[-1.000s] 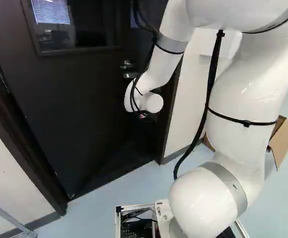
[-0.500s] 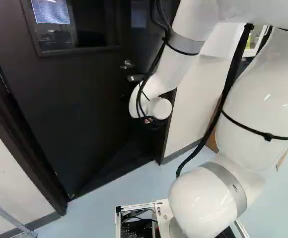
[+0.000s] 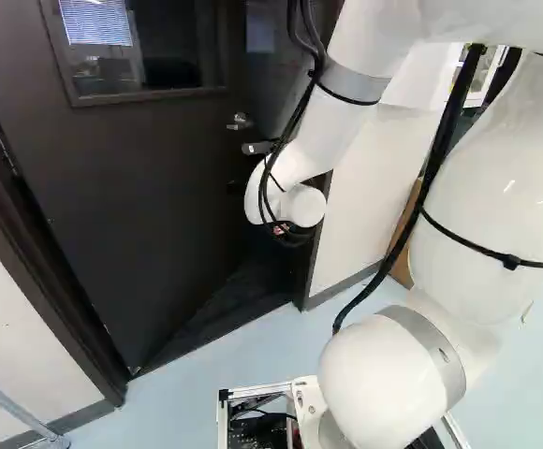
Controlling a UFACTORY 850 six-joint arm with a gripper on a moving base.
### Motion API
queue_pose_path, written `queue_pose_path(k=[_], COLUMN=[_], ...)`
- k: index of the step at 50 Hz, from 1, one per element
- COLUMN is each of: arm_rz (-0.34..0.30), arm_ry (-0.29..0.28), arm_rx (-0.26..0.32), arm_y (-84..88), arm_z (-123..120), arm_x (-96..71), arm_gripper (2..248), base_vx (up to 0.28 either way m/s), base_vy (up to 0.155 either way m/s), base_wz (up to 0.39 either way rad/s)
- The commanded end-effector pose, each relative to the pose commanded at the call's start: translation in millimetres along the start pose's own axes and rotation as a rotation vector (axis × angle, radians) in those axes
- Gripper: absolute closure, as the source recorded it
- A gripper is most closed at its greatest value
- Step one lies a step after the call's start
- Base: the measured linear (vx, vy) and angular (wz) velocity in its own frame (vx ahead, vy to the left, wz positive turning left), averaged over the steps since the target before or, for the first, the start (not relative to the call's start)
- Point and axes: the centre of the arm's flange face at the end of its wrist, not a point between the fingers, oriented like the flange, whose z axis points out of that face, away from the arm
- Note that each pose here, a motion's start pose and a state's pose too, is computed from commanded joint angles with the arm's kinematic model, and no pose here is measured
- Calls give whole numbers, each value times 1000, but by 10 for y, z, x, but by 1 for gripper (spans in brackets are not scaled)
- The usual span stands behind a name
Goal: Open the door and move inside
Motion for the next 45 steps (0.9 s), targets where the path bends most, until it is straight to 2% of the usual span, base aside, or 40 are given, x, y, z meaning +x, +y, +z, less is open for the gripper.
queue_pose_path(k=[27, 45], arm_rz=[0, 0], arm_ry=[0, 0], arm_rx=[0, 0], arm_y=[0, 0], arm_z=[0, 0], arm_x=[0, 0], arm_gripper=[3, 3], base_vx=[15, 79], base_vy=[9, 15], base_wz=[25, -217])
